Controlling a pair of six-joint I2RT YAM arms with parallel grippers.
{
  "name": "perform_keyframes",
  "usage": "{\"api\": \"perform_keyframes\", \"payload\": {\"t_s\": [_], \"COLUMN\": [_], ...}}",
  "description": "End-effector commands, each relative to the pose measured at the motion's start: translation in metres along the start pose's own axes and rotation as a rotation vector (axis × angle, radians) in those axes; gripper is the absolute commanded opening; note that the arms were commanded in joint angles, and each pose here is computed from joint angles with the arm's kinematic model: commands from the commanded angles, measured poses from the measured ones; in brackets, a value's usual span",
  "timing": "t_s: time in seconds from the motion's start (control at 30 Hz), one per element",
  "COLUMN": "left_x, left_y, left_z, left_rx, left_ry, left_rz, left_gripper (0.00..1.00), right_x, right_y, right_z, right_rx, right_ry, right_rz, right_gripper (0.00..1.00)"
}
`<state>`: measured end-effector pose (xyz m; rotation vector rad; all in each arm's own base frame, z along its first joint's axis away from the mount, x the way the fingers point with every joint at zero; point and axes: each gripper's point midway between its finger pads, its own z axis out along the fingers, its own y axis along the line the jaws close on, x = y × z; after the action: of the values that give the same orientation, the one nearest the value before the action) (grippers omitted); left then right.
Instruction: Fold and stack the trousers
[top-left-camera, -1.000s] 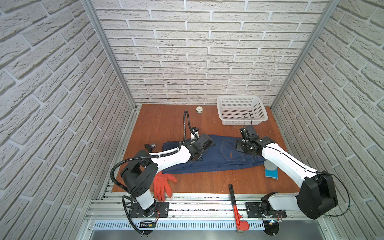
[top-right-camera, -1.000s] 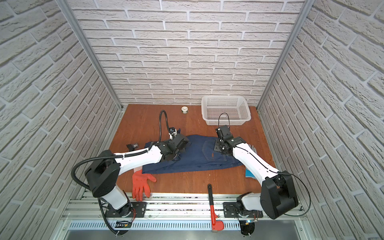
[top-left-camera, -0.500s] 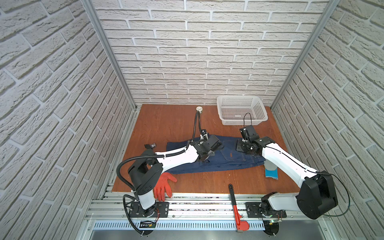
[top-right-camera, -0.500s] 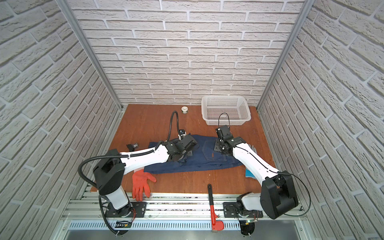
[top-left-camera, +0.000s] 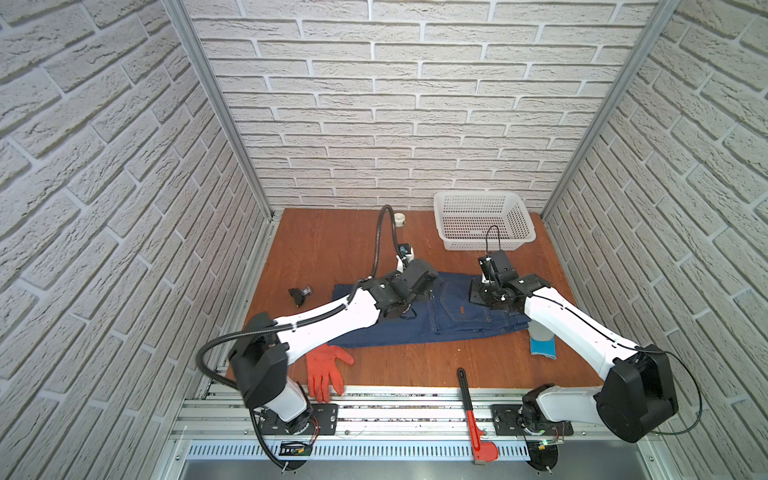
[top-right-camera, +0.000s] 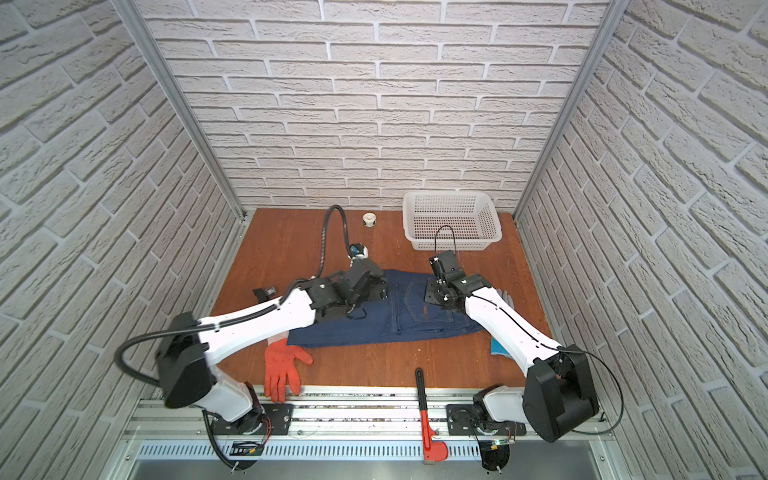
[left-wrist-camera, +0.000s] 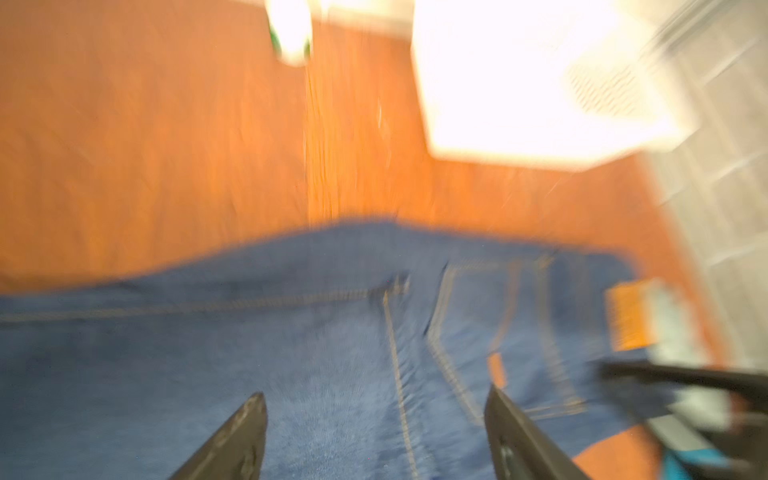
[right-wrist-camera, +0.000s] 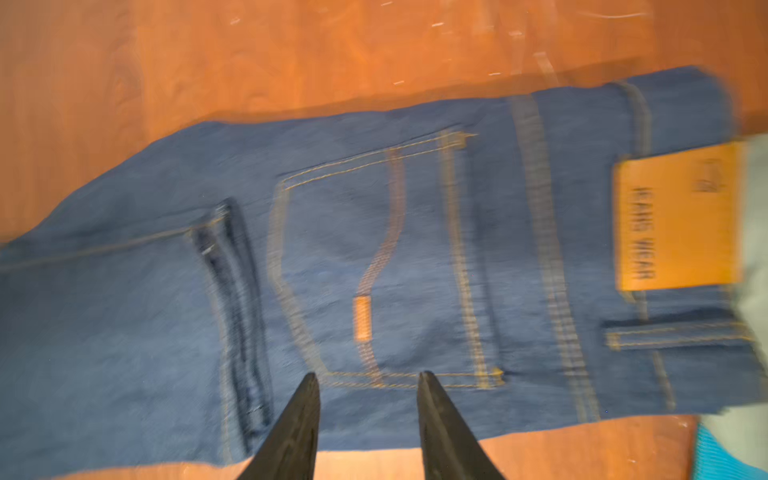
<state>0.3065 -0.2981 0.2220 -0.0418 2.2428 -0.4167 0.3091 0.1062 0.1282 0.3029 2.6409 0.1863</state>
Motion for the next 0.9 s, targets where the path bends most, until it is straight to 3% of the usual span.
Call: {"api": "perform_keyframes", "payload": {"t_s": [0.0, 0.2, 0.37, 0.87], "left_x": [-0.016, 0.003, 0.030, 0.094], "left_y": [0.063, 0.161, 0.211, 0.260], "left_z": [-0.017, -0.024, -0.019, 0.017], "left_rx": [-0.138, -0.229, -0.221, -0.116], "left_ry": [-0.051, 0.043, 0.138, 0.374], "left_rz": [0.000, -0.102, -0.176, -0.359], "left_gripper": [0.82, 0.85, 0.87, 0.89], "right_x": [0.004, 0.027, 0.038, 0.056], "right_y": [0.044, 0.080, 0.089, 0.089], "right_z": [0.000, 0.036, 0.067, 0.095], "right_rx": [-0.070, -0.095, -0.099, -0.092], "right_ry": [0.015, 0.111, 0.174, 0.243], "right_rz": [-0.087, -0.134, -0.149, -0.153], "right_gripper": [0.42, 0.45, 0.47, 0.45]}}
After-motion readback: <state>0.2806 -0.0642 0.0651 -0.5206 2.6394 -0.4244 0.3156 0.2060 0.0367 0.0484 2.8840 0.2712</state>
